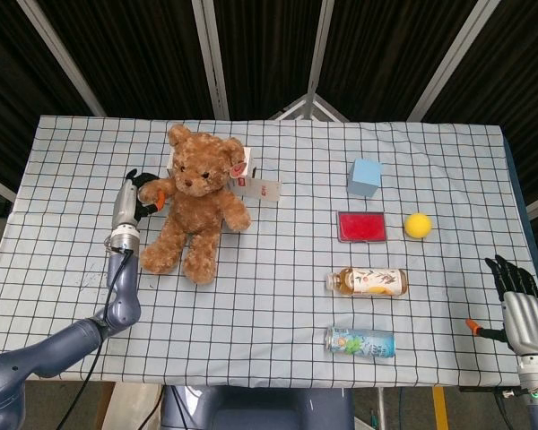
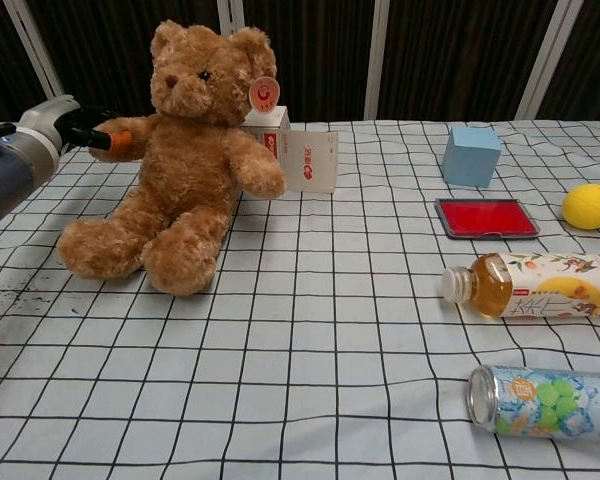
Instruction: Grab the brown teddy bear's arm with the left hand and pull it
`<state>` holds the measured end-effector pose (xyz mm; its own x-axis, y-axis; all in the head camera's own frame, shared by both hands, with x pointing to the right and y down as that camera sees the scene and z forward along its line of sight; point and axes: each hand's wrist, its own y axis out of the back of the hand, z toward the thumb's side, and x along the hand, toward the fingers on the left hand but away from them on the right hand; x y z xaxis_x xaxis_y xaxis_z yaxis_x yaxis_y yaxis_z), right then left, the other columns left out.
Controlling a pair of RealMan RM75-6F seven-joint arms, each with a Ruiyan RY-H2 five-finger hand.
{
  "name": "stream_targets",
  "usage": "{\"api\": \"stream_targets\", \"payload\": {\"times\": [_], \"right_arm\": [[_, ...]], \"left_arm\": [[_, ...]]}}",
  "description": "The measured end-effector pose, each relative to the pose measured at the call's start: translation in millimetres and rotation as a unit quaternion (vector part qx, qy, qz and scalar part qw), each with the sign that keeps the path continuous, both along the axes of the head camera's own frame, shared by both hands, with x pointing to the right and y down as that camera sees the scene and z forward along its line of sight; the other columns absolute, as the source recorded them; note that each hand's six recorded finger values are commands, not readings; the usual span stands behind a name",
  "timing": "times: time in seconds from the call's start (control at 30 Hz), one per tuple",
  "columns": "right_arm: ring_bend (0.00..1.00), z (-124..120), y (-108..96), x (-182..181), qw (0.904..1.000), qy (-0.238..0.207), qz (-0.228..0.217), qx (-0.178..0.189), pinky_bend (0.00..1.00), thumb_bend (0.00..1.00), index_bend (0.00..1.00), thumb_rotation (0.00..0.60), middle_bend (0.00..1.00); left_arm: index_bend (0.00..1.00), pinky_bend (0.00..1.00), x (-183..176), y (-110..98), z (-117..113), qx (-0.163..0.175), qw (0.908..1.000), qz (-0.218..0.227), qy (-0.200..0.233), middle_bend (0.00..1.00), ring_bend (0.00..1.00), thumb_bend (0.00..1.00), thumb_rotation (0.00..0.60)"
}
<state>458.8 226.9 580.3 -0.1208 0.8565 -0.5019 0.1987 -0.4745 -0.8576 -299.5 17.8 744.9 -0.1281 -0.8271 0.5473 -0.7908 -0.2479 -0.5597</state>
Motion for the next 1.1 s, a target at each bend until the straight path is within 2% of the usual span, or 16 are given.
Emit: {"api": "stream_targets", "payload": {"times": [0.3, 0.5, 1.1], "right_arm": [[0.00, 0.0, 0.1, 0.3, 1.0000, 0.001, 0.001, 0.000, 0.00, 0.13, 0.05, 0.600, 0.01], [0.00, 0.1, 0.0, 0.1, 1.0000, 0.001, 0.001, 0.000, 0.00, 0.13, 0.05, 0.600, 0.02], [0.00, 0.2, 0.4, -1.2, 1.0000, 0.001, -0.001, -0.003, 0.00, 0.13, 0.05, 0.600, 0.01]], "left_arm": [[0.45, 0.00, -12.2, 10.0, 18.0, -0.037, 0.9989, 0.010, -0.025, 0.40, 0.00, 0.65, 0.600], [0.45, 0.00, -8.2, 11.4, 20.4, -0.044, 0.9983, 0.021, -0.031, 0.39, 0.00, 0.65, 0.600], [0.45, 0.00, 6.0, -7.2, -15.0, 0.025, 0.9996, 0.010, -0.006, 0.40, 0.00, 0.65, 0.600]]}}
